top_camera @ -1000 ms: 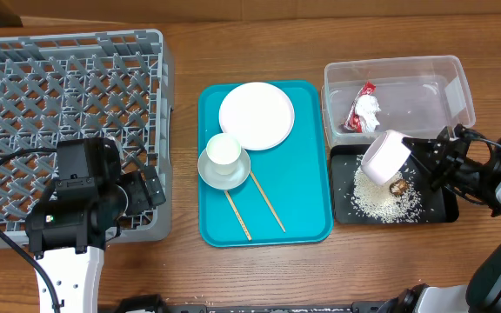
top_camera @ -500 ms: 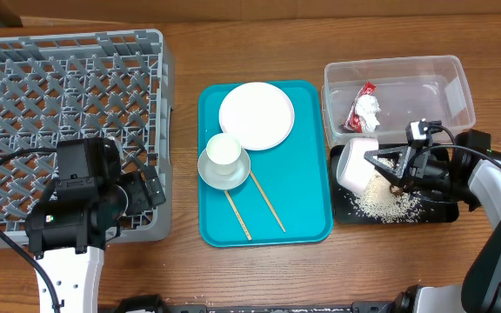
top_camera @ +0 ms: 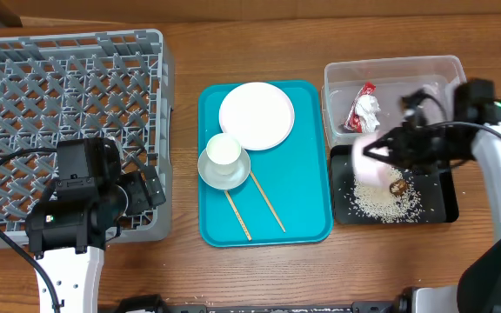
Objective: Sort waste into correct bins and load items into the dishwasher
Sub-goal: 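Return the pink bowl to the teal tray and release it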
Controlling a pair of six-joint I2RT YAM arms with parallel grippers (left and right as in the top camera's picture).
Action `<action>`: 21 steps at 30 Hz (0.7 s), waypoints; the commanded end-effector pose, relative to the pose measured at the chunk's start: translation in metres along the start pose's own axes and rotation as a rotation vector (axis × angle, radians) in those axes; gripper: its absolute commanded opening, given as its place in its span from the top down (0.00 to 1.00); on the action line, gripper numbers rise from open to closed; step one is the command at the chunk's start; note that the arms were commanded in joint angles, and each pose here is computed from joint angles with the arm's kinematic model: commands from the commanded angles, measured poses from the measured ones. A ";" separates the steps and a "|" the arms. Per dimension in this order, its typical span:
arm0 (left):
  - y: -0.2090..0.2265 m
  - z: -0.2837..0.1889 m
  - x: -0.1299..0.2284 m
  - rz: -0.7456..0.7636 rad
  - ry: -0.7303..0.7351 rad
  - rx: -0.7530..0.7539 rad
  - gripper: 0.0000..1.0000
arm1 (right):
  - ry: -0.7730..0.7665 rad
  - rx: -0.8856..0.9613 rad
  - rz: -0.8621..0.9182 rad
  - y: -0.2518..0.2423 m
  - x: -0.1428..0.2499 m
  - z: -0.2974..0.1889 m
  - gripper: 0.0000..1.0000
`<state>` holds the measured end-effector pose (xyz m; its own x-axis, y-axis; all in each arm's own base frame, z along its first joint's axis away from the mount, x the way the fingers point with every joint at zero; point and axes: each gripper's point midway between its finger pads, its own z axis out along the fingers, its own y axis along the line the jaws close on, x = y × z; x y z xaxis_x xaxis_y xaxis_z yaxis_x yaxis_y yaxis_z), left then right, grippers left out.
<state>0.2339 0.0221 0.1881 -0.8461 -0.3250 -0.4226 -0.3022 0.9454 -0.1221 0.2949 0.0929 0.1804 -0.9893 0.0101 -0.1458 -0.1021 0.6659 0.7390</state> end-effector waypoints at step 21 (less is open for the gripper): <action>0.001 -0.005 -0.007 -0.007 -0.023 -0.004 0.00 | 0.175 0.486 -0.586 0.041 0.010 0.195 0.96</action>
<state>0.2339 0.0221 0.1881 -0.8460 -0.3250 -0.4226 -0.3024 0.9454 -0.1218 0.2957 0.2639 0.0920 -0.7744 -0.5501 -0.3124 -0.6206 0.7565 0.2063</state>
